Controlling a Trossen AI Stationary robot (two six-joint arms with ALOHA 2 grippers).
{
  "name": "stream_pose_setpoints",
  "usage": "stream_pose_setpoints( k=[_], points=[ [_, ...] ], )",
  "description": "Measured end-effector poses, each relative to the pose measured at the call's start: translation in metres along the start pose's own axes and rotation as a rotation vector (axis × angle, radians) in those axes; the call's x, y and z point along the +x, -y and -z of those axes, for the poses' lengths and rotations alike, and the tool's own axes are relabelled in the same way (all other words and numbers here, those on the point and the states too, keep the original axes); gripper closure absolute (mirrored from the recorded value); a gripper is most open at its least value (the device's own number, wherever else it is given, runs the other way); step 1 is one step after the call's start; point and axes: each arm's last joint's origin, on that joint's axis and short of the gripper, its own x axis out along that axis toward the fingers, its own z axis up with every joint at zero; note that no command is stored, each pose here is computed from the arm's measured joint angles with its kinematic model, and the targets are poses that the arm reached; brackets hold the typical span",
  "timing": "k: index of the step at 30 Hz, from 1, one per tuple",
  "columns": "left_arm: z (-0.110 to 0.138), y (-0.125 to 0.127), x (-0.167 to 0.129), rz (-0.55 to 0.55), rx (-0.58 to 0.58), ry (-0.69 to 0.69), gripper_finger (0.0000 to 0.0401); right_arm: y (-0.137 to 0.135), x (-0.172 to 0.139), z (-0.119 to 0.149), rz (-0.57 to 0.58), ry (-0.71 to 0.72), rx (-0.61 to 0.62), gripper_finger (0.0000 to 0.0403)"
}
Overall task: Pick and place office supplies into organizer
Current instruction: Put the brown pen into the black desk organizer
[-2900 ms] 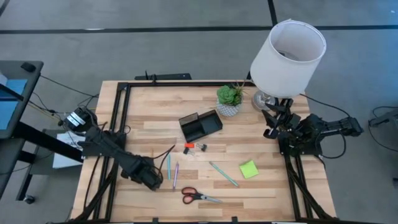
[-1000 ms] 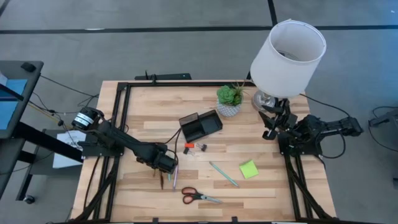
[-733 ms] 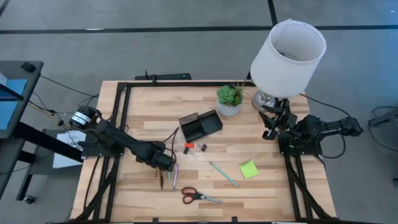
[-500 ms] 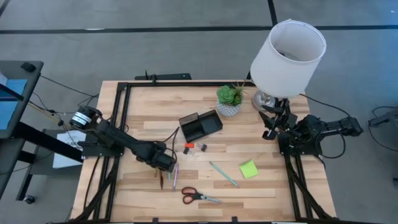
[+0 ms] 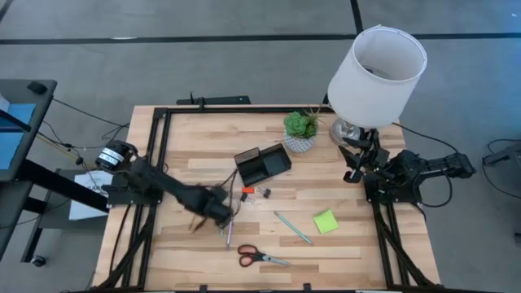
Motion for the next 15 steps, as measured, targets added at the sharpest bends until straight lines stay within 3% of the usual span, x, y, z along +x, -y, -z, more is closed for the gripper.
stream_pose_setpoints(
  k=[2,15],
  points=[
    [-0.017,0.005,-0.011,-0.026,0.044,0.134,0.0391,0.000,0.000,0.000,0.000,0.003,0.001,0.0271],
    [-0.121,0.010,-0.098,-0.302,0.334,0.559,0.0391,0.000,0.000,-0.001,0.000,0.005,0.002,0.0271]
  ],
)
